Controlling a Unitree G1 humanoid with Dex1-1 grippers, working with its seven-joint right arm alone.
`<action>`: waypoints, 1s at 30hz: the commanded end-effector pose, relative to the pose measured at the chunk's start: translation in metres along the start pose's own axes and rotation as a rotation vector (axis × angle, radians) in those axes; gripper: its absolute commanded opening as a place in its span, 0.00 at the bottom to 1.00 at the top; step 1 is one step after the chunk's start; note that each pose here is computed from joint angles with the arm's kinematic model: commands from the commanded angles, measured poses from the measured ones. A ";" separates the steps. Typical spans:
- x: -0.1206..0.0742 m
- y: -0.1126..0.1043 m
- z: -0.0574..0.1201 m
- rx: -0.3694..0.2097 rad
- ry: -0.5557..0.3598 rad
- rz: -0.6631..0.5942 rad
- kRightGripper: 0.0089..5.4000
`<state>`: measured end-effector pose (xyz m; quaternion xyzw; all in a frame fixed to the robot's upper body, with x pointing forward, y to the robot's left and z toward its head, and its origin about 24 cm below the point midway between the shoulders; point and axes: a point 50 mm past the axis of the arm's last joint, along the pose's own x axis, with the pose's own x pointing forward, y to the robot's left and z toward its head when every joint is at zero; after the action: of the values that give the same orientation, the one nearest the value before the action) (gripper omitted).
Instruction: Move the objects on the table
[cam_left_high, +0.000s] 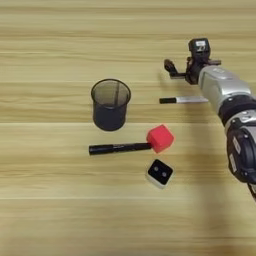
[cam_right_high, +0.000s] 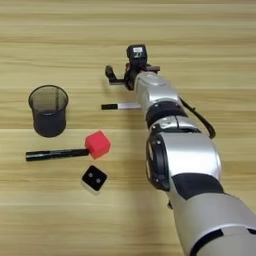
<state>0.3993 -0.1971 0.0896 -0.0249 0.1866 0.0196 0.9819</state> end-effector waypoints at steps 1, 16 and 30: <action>-0.005 0.004 0.077 -0.021 -0.171 -0.044 0.99; -0.002 0.010 0.056 -0.023 -0.033 -0.045 0.99; 0.002 0.011 0.022 -0.085 0.072 -0.059 0.99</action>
<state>0.3935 -0.1868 0.0720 -0.0576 0.2797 0.0012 0.9584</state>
